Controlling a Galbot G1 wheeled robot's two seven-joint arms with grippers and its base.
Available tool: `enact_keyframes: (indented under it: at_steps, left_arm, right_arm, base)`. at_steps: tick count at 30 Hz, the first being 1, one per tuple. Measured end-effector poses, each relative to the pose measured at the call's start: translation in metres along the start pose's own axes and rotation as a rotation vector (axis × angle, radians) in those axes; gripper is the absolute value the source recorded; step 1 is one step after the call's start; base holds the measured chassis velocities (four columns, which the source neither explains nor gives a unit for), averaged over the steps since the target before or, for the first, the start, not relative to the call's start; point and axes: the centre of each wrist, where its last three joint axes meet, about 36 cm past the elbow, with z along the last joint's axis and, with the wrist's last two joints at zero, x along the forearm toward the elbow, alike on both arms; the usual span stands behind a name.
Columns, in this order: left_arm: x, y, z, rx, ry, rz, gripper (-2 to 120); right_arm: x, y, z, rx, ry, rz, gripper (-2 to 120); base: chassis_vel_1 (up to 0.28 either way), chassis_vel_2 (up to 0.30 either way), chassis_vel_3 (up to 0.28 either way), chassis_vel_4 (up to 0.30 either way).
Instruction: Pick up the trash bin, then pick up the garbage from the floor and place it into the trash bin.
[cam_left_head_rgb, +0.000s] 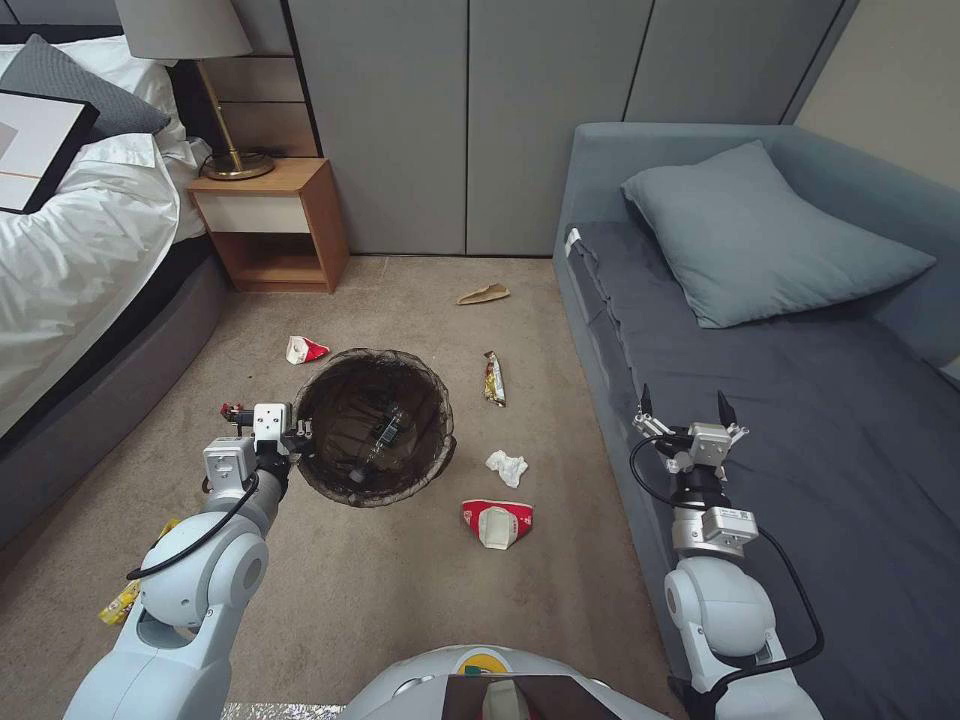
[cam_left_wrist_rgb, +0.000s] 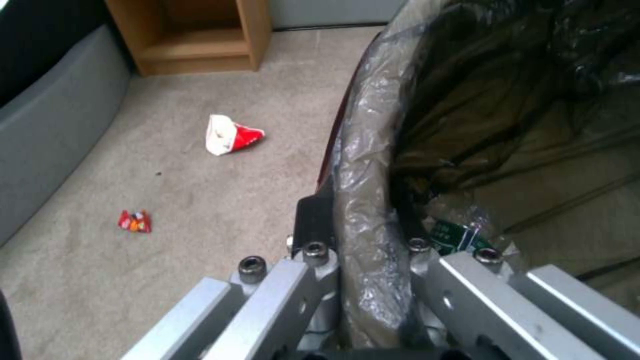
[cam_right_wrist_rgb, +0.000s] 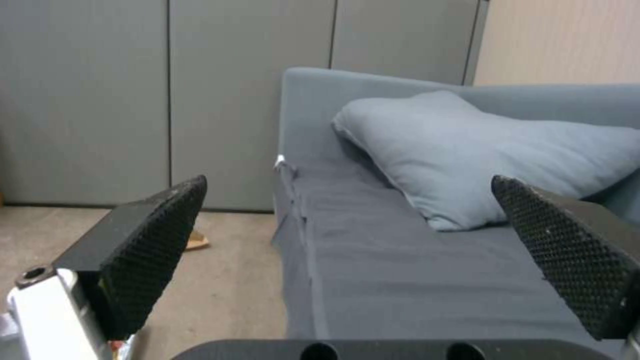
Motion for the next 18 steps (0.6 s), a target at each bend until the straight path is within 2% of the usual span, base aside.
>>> enact_keyframes:
  at_steps: [18]
  left_arm:
    - [-0.0010, 0.0007, 0.0003, 0.000, 0.001, 0.006, 3]
  right_arm:
    - [-0.0017, -0.0005, 0.0008, 0.000, -0.001, 0.004, 100]
  base:
    - [0.000, 0.000, 0.000, 0.000]
